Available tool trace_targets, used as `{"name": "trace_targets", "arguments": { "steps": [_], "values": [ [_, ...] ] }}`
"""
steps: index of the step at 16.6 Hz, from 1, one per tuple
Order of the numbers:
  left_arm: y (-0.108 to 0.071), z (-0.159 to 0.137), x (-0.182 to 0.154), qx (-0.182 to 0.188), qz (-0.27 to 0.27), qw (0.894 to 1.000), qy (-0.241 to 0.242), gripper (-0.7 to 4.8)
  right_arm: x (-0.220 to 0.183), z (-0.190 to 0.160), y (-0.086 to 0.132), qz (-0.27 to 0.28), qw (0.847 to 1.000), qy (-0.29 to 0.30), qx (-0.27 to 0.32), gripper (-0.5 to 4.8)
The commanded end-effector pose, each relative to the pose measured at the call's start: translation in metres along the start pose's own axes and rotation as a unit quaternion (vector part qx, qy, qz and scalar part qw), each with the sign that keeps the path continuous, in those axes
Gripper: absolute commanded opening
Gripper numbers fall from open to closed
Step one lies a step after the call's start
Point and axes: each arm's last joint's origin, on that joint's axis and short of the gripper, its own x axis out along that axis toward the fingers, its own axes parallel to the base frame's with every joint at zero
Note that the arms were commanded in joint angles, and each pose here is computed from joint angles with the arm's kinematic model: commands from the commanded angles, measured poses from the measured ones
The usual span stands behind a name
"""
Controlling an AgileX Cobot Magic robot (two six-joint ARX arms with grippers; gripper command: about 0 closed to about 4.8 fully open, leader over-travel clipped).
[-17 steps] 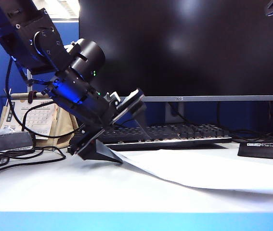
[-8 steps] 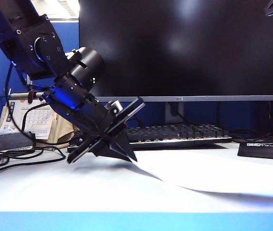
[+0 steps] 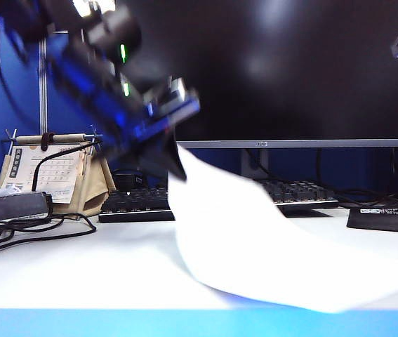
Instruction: Put a wrinkled paper upside down.
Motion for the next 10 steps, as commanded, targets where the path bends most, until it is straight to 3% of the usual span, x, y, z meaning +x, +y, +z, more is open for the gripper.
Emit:
{"name": "trace_targets", "arguments": {
  "steps": [1, 3, 5, 6, 10],
  "values": [
    [-0.019, 0.031, -0.050, 0.115, 0.038, 0.992, -0.038, -0.04, -0.009, 0.013, 0.003, 0.010, 1.000, -0.008, 0.009, 1.80],
    [-0.034, 0.053, -0.080, 0.192, 0.093, 0.976, -0.052, -0.04, -0.014, 0.020, 0.005, 0.011, 1.000, -0.020, 0.008, 1.80],
    [-0.061, 0.084, -0.117, 0.294, 0.184, 0.937, -0.049, -0.04, -0.017, 0.024, 0.006, 0.013, 0.999, -0.029, 0.007, 1.80],
    [-0.076, 0.097, -0.136, 0.323, 0.198, 0.924, -0.056, -0.04, -0.017, 0.024, 0.006, 0.010, 1.000, -0.029, 0.007, 1.80],
    [-0.133, 0.108, -0.169, 0.377, 0.234, 0.892, -0.084, -0.04, -0.014, 0.024, 0.006, 0.009, 1.000, -0.021, 0.008, 1.80]
  ]
}}
